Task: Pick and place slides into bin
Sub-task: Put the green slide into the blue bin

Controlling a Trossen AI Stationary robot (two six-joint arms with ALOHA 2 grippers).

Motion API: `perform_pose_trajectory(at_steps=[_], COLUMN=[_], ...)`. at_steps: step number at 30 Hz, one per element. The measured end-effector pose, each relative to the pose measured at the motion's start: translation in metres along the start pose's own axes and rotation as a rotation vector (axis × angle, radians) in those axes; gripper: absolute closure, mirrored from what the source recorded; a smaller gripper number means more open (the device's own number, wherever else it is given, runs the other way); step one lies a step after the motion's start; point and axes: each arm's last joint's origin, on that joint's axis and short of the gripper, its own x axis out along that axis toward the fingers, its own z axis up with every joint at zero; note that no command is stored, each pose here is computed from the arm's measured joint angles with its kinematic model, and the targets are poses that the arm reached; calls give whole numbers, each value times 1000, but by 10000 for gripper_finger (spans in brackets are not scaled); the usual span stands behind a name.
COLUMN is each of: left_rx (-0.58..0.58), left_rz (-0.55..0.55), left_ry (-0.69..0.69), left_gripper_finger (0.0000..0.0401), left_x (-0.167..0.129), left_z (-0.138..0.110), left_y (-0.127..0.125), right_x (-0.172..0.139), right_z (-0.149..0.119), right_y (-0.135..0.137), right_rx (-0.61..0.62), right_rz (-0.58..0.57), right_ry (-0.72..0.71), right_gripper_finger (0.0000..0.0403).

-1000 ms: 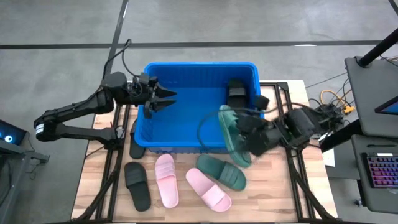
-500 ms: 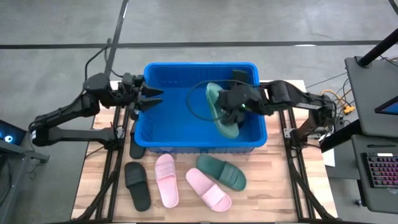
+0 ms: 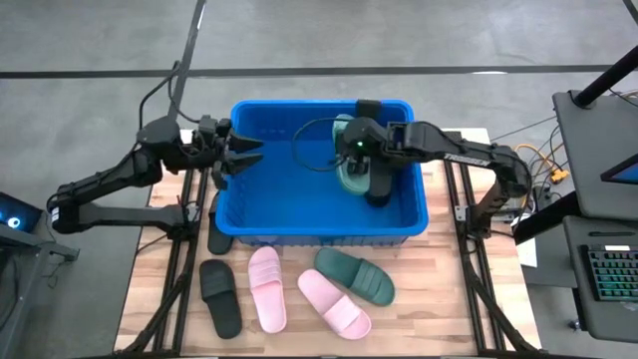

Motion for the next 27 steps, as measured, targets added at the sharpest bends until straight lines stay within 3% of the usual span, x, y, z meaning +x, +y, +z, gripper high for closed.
perform_pose_trajectory(at_steps=[16,27], left_rx=[-9,-3], left_rz=[24,47], left_ry=[35,-1], left_gripper_finger=[205,205], left_x=[22,21], left_z=[-7,-4], left_y=[8,8], right_x=[90,141], right_z=[-28,-32], right_y=[46,71], right_rx=[-242,-300], right_rz=[-30,-31], right_ry=[78,174], right_gripper_finger=[392,391])
